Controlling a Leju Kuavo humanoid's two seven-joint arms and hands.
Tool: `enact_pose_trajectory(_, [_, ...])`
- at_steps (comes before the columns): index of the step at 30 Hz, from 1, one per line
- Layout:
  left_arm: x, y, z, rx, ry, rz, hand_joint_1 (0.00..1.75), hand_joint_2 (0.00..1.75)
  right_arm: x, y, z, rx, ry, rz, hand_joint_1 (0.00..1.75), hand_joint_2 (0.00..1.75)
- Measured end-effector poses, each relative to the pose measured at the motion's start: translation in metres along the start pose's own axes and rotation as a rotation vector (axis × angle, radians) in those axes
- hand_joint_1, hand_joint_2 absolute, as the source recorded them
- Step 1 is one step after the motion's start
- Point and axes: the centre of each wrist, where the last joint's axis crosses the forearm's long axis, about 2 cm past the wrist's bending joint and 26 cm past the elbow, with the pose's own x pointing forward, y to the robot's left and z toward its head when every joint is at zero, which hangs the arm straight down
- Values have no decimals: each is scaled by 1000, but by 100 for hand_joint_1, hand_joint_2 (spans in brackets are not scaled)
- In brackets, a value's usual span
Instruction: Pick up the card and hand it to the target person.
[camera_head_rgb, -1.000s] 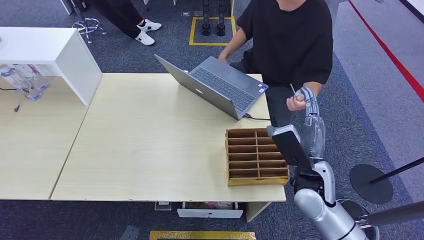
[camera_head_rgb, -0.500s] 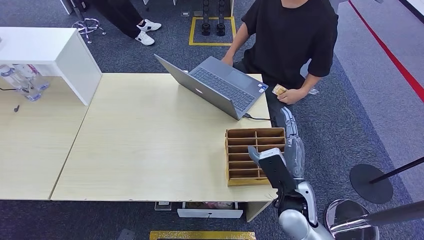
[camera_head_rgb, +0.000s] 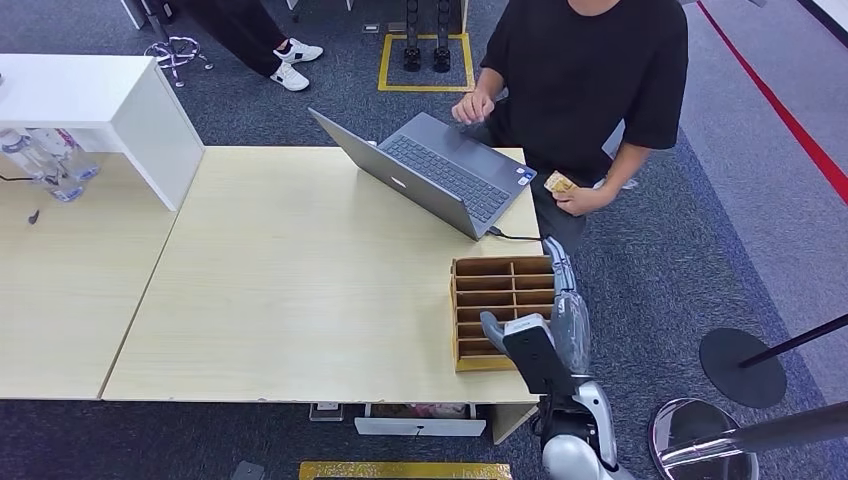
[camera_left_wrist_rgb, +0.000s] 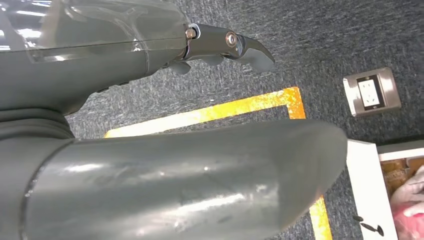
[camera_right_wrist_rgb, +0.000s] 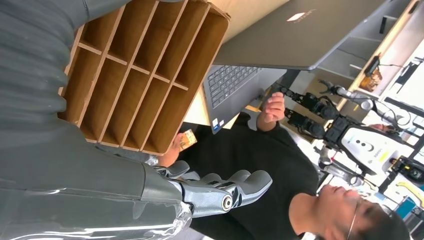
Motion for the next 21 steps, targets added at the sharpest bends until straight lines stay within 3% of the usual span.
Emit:
enact_pose_trajectory(8, [-5,8,1,45,-33,46,0,0,-2,2,7,8,17,6,0,175])
enact_pose_trajectory(21, [-17,24,3,74,32,189,0,0,-9,1,17,12,44,27,0,175])
